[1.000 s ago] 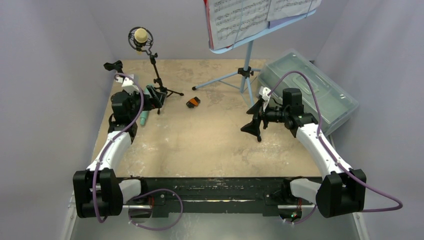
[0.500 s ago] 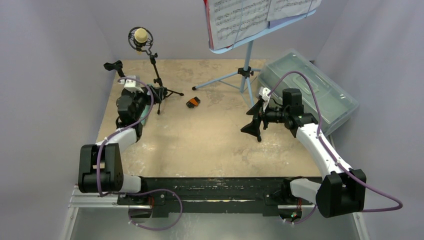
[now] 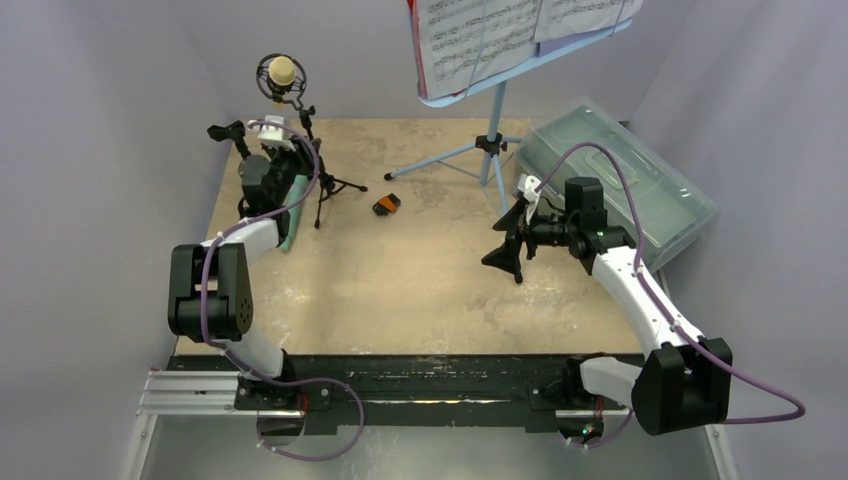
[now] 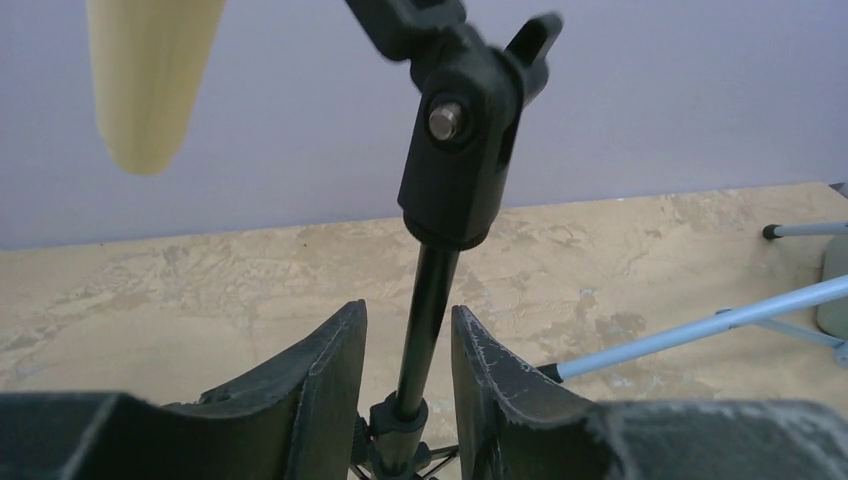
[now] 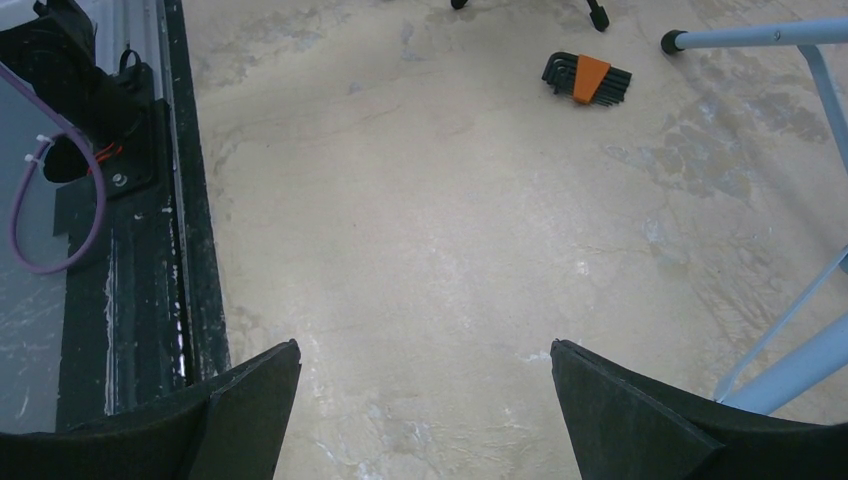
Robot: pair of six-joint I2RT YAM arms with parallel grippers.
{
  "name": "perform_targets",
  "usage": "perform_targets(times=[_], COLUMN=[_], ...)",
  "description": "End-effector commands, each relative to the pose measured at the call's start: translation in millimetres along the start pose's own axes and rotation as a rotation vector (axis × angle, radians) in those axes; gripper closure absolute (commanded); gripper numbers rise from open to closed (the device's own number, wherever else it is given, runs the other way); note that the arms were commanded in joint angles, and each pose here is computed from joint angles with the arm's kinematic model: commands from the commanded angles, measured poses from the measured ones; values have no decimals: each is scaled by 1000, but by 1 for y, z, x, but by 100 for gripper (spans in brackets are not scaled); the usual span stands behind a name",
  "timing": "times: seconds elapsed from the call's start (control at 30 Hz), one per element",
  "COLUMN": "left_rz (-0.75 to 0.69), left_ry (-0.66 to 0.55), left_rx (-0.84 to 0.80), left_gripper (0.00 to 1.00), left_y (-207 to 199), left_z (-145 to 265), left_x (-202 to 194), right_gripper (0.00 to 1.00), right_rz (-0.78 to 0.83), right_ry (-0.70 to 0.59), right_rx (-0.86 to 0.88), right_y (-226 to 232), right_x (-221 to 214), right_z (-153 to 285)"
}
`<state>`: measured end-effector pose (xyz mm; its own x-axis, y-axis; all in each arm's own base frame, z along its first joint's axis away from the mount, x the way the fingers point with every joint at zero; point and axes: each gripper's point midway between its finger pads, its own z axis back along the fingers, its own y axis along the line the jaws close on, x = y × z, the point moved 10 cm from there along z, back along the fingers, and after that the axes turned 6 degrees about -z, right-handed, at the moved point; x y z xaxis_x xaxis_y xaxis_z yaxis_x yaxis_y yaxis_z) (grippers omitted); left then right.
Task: Pack up the instrument practice props
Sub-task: Pick up the microphone stand with the microphone from the center of the board.
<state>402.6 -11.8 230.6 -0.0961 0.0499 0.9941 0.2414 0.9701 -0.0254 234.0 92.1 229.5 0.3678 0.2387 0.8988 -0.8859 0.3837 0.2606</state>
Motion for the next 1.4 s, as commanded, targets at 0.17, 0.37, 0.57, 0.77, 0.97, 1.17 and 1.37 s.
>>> perform_targets(times=[0.17,0.37,0.57,0.77,0.97,1.17,1.37], left_rz=[-109,-163,-219,-166,-70,-11,31], left_ry=[-130,-165,-232,-269,-207,-149,-141], left_rx=[-128,-153,-137,-146,-226,-327,-449], left_gripper=[73,100,100,100,100,100,100], left_y=[-6,-11,-20,-38,-64,-85,-115], left_z=[-23,-17,11,46,77,111,145], left_x=[12,29,66,100,106,111,111], right_gripper=[1,1,1,1,1,1,1], right_rz=[54,58,60,62,65,65,64], right_ry=[-24,-20,-18,-21,-22,-19,-14], right_rx=[10,8,12,19,20,19,15], right_y=[-1,-1,-1,0,1,0,-1], right_x=[13,13,13,14,14,13,12], right_z=[3,4,4,4,4,4,4])
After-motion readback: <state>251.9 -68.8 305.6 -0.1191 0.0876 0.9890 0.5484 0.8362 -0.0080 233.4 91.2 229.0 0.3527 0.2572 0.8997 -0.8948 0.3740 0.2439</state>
